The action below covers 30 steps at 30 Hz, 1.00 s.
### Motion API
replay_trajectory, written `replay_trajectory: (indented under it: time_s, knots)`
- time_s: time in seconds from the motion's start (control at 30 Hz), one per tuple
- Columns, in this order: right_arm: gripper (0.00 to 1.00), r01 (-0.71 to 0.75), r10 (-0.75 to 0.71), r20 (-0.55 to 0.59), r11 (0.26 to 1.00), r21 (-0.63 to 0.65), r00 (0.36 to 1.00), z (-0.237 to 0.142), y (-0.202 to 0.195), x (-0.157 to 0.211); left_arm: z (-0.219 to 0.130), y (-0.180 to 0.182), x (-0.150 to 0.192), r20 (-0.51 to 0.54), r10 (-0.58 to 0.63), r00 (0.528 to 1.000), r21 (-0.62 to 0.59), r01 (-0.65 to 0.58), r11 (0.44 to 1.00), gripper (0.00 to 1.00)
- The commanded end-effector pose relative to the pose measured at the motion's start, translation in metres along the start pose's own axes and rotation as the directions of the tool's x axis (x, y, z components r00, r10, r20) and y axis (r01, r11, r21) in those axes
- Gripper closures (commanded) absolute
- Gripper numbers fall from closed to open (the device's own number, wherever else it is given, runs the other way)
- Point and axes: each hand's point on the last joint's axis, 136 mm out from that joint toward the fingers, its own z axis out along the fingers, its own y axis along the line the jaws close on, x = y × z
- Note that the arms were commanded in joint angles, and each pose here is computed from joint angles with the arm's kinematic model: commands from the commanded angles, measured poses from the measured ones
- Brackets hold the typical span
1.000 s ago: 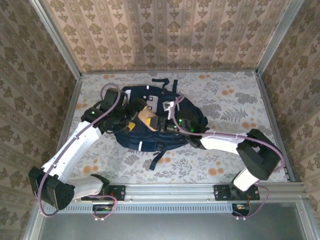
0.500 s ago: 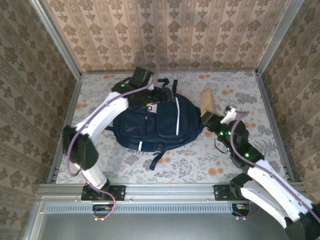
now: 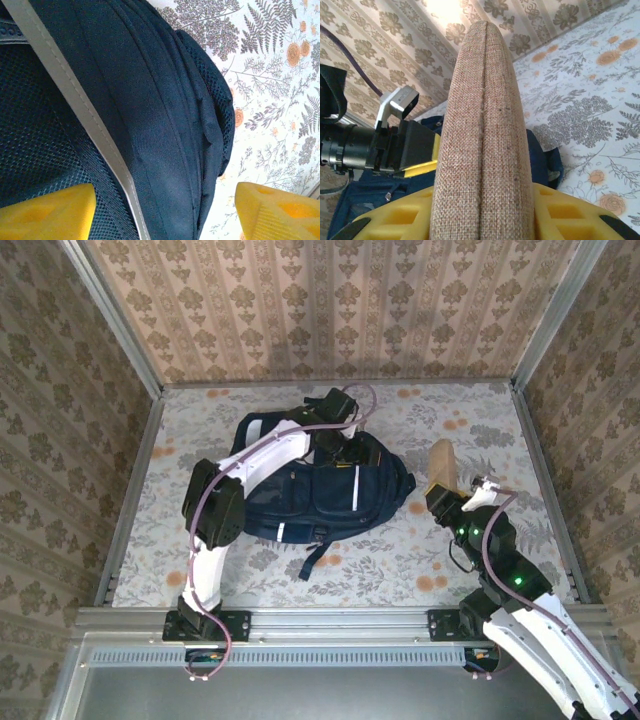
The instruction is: Pack books, pencil case, and school supplies into a backpack
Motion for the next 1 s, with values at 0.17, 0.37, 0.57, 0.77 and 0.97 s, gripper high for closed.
replay_trajectory:
  time_s: [0.17, 0.37, 0.57, 0.77, 0.97]
  knots:
    - [0.7, 0.018, -0.018, 0.026, 1.0, 0.001, 0.999, 0.002, -0.002, -0.002, 0.023, -0.006, 0.005, -0.037, -0.029, 0.999, 0.06, 0.032, 0.998, 0.41]
    - [0.7, 0.01, -0.01, 0.001, 1.0, -0.004, 1.0, 0.007, -0.003, 0.005, 0.04, 0.007, 0.011, -0.062, -0.049, 0.997, 0.025, 0.051, 0.998, 0.56]
    - [0.7, 0.004, -0.004, -0.003, 1.0, -0.026, 1.0, 0.005, 0.003, 0.003, 0.022, 0.011, 0.001, -0.031, -0.023, 0.999, 0.037, 0.024, 0.999, 1.0]
    - [0.7, 0.012, -0.012, -0.001, 0.999, -0.033, 1.0, 0.004, 0.006, -0.001, -0.065, -0.015, -0.017, 0.06, 0.105, 0.993, 0.043, -0.107, 0.993, 1.0]
    - [0.69, 0.019, -0.023, -0.045, 0.995, -0.102, 0.999, 0.01, 0.024, 0.003, -0.153, -0.035, -0.004, 0.112, 0.157, 0.981, 0.121, -0.17, 0.978, 1.0]
